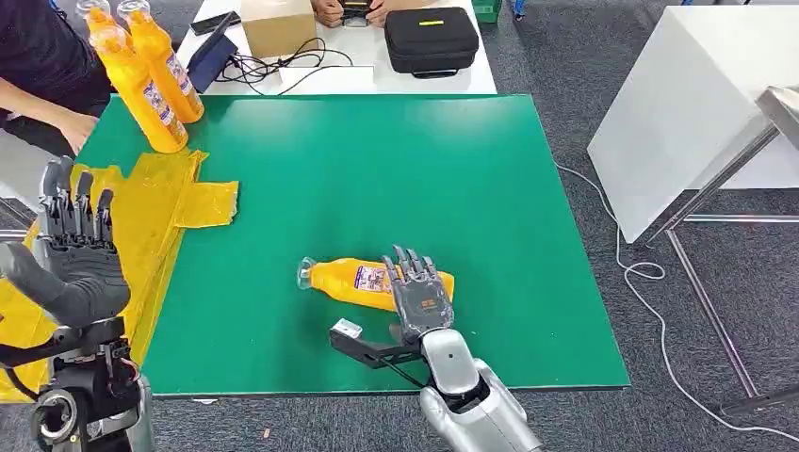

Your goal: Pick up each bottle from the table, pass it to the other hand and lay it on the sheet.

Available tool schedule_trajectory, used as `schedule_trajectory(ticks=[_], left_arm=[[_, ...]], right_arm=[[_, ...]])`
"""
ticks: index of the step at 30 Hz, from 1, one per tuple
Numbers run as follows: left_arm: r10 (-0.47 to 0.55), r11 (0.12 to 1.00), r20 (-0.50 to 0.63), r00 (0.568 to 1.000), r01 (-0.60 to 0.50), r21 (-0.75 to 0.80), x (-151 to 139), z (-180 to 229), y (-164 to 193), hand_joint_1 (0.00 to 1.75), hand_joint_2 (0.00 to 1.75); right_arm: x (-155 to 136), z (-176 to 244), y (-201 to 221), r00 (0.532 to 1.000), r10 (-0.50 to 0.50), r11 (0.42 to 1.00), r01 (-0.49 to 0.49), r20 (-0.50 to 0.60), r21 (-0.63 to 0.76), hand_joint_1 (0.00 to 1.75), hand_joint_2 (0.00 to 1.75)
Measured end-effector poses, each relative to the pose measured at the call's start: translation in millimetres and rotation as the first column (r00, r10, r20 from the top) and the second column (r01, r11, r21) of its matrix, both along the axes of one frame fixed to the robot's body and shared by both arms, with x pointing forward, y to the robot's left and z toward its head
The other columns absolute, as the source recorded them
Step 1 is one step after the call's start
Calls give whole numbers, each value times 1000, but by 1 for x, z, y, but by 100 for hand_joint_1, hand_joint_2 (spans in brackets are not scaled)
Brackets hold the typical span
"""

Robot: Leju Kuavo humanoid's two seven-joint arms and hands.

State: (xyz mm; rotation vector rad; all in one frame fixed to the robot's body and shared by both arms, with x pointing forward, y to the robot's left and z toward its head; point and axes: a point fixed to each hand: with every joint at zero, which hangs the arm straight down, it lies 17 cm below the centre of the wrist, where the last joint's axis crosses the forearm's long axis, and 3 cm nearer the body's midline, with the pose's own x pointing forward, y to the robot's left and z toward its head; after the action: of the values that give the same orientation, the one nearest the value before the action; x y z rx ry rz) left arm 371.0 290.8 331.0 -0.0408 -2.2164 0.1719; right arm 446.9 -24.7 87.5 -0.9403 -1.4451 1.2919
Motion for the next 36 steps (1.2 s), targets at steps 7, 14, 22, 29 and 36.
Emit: schedule_trajectory(ticks=[7, 14, 22, 29, 36], left_arm=[[-2, 1000, -3, 1000, 2, 2, 2, 1, -2, 0, 0], [-14, 1000, -5, 1000, 14, 0, 5, 2, -7, 0, 0], [-29, 1000, -6, 1000, 29, 2, 10, 7, -13, 0, 0], [-55, 998, -7, 998, 55, 8, 15, 9, -22, 0, 0], [-84, 996, -2, 996, 84, 4, 22, 13, -33, 0, 0]], right_arm=[[21, -9, -31, 996, -83, 996, 83, -24, -21, 0, 175], [25, -25, -48, 990, -127, 992, 126, -63, -31, 0, 175], [36, -34, -58, 984, -154, 987, 150, -89, -55, 0, 175], [47, -34, -52, 984, -142, 988, 134, -104, -80, 0, 175], [50, -32, -27, 988, -91, 992, 80, -121, -96, 0, 175]])
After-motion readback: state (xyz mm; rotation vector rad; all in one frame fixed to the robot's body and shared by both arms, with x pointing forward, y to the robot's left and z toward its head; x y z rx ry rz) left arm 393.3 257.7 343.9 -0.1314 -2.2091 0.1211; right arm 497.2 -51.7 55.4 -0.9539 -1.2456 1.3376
